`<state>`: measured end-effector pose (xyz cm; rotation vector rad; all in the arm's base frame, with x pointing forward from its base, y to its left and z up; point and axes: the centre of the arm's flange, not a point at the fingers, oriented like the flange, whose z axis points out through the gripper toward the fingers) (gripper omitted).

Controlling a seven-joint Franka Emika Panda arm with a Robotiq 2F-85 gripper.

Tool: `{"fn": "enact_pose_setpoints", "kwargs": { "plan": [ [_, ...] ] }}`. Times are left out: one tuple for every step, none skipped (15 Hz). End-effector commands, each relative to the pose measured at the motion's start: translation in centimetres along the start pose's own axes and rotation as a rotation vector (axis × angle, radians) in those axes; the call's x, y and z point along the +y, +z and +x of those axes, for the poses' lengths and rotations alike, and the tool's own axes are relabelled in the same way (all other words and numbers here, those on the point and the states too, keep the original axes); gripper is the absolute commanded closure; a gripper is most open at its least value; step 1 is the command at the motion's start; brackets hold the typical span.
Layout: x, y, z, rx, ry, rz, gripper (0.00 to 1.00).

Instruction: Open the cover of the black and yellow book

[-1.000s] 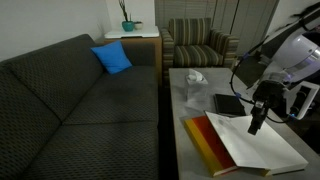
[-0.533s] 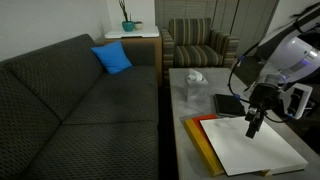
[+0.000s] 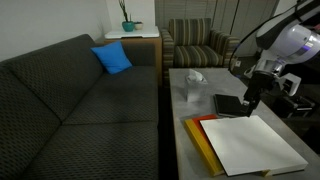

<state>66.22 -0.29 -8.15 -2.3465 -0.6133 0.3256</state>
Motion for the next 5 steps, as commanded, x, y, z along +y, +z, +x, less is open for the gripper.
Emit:
{"fn": "enact_pose_setpoints", "kwargs": {
  "plan": [
    [-1.3,-2.7,-1.3,0.041,-0.029,-0.197,0.0],
    [-1.3,-3.4,-1.4,0.064,-0.037,-0.254,0.0],
    [-1.2,-4.2,-1.5,0.088,-0.048,-0.308,0.0],
    [-1.1,-4.8,-1.4,0.111,-0.058,-0.365,0.0],
    [-1.0,-5.5,-1.6,0.138,-0.071,-0.42,0.0]
  ]
}}
